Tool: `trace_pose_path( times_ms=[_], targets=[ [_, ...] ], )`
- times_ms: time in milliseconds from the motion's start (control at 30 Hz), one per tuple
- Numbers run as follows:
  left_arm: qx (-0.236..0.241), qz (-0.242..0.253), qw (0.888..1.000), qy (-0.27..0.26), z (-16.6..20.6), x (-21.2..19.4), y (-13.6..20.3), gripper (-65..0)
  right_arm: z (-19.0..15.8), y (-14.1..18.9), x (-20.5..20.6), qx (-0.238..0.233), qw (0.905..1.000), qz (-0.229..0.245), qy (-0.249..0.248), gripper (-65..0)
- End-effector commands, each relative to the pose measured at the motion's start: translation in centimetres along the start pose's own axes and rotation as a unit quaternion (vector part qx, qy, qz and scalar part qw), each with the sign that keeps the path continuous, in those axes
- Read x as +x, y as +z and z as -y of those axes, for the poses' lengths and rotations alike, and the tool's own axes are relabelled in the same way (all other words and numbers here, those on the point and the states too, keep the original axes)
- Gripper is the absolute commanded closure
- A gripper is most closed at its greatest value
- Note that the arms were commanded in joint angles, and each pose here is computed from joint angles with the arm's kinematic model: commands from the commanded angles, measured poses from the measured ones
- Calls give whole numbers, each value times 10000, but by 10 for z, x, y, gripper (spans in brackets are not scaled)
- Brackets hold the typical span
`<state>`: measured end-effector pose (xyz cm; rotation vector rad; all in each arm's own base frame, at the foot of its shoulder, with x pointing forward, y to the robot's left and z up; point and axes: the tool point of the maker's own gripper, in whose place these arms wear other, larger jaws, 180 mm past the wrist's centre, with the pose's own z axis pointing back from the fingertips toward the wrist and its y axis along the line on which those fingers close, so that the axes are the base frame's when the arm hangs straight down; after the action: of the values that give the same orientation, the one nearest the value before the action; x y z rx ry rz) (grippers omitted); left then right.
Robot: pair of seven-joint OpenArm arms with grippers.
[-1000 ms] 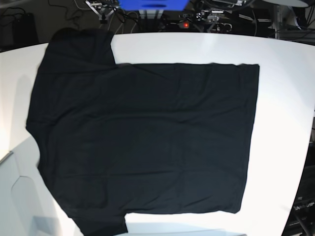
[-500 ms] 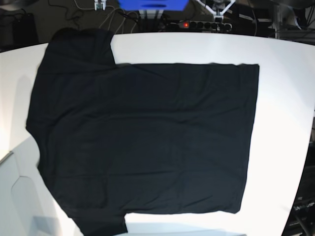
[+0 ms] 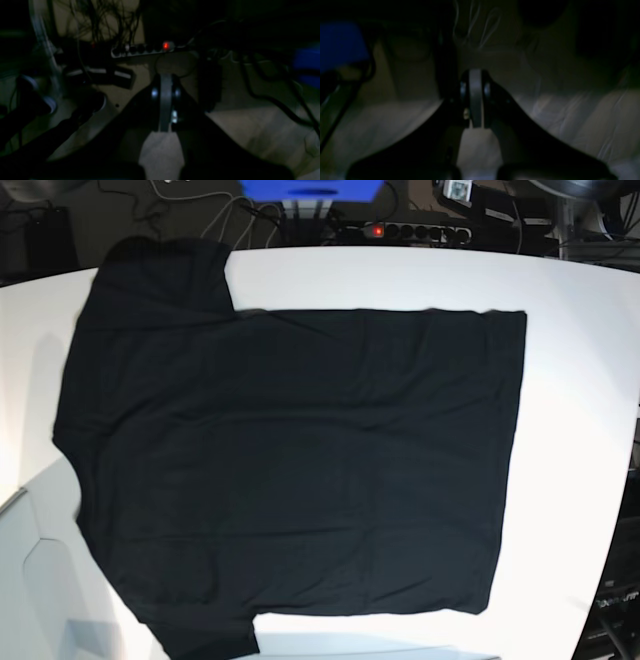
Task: Fold the T-shirt properly
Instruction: 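Lower both grippers toward the black T-shirt's hem corners, then grasp the hem corners of the black T-shirt with both grippers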
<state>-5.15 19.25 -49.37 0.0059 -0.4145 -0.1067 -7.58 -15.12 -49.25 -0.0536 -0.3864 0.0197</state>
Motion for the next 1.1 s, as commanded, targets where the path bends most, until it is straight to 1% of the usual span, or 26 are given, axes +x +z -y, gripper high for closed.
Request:
trace_pose_path(
  times_ms=[0,67,100,167,233,267,367,500,567,600,667,733,767,833,900,967,1067],
  targets=[
    [-32,99,9999,-54,0,4,11,-1,3,12,-3,17,10000,-24,63,0],
    [-110,343,9992,-146,1,24,25,-1,12,29,8,27,9996,123,260,0],
    [-75,421,9990,-156,-2,30,33,-1,15,35,14,41,9992,195,333,0],
    [68,669,9977,-114,-10,49,46,-1,16,48,26,77,9985,337,425,0],
    [283,1000,9946,-54,-22,74,59,-1,16,59,40,107,9976,501,475,0],
    [390,1177,9923,-27,-28,87,64,-3,21,65,48,64,9968,599,533,0],
    [651,1558,9856,-30,-43,115,73,-5,29,74,75,-53,9941,922,573,0],
    [748,1940,9781,-44,-50,144,72,-9,46,80,113,-312,9875,1409,638,0],
    [768,2022,9763,-26,-51,154,68,-53,55,80,130,-454,9833,1634,656,0],
    [773,2006,9766,-15,-52,158,66,-95,59,79,138,-520,9811,1742,664,-4],
    [791,2072,9751,-3,-53,170,61,-186,64,77,150,-611,9774,1909,665,-48],
    [816,2220,9716,28,-55,184,56,-287,69,74,162,-689,9737,2068,659,-115],
    [825,2294,9698,33,-56,189,55,-326,69,72,168,-698,9720,2149,650,-144],
    [838,2444,9660,73,-58,201,53,-384,69,70,178,-712,9689,2283,634,-198],
    [780,2614,9617,284,-59,214,50,-411,69,67,188,-715,9657,2422,613,-247],
    [758,2719,9578,538,-65,221,47,-408,67,64,196,-707,9631,2530,586,-278],
    [871,2824,9487,1127,-90,226,42,-409,67,63,207,-712,9592,2677,561,-301]
  ],
)
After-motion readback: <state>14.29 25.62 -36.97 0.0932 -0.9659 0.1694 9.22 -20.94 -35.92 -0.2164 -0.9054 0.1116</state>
